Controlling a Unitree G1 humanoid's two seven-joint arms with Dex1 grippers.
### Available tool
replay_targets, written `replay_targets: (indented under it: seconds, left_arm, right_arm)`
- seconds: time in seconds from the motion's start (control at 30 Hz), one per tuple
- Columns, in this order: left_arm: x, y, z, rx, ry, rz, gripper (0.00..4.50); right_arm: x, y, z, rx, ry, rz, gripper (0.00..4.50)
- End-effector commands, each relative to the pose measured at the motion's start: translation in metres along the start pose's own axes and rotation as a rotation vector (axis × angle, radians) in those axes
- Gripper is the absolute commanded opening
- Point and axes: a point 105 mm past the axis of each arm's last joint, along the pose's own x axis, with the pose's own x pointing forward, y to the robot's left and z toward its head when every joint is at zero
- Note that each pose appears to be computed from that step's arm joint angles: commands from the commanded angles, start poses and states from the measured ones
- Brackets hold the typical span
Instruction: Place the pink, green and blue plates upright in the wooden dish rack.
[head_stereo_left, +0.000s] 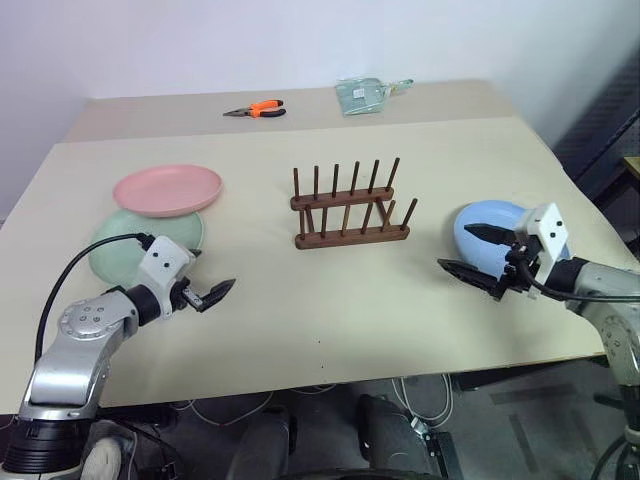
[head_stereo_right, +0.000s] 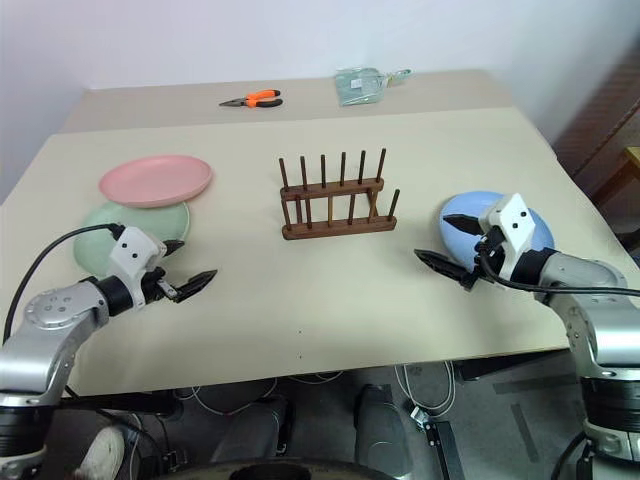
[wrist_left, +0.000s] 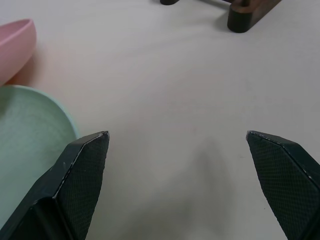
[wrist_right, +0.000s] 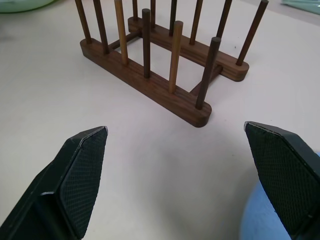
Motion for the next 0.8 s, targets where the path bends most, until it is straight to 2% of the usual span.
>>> replay_targets:
  seconds: [0.03, 0.3, 0.6, 0.8]
  left_arm:
    - [0.005, -0.006, 0.009, 0.016, -0.038, -0.012, 4.5]
    - [0.023, -0.016, 0.014, 0.008, -0.071, -0.068, 4.5]
    - [0.091, -0.029, 0.026, 0.107, -0.056, -0.324, 4.5]
    - [0.138, -0.051, 0.036, 0.146, -0.027, -0.494, 4.5]
  right_arm:
    - [0.008, 0.0, 0.018, -0.062, -0.056, 0.005, 4.48]
    - [0.019, 0.008, 0.023, -0.04, -0.062, 0.045, 4.48]
    - [0.031, 0.064, 0.012, -0.013, -0.038, 0.144, 4.48]
    - [0.033, 0.079, 0.02, 0.009, -0.073, 0.103, 4.48]
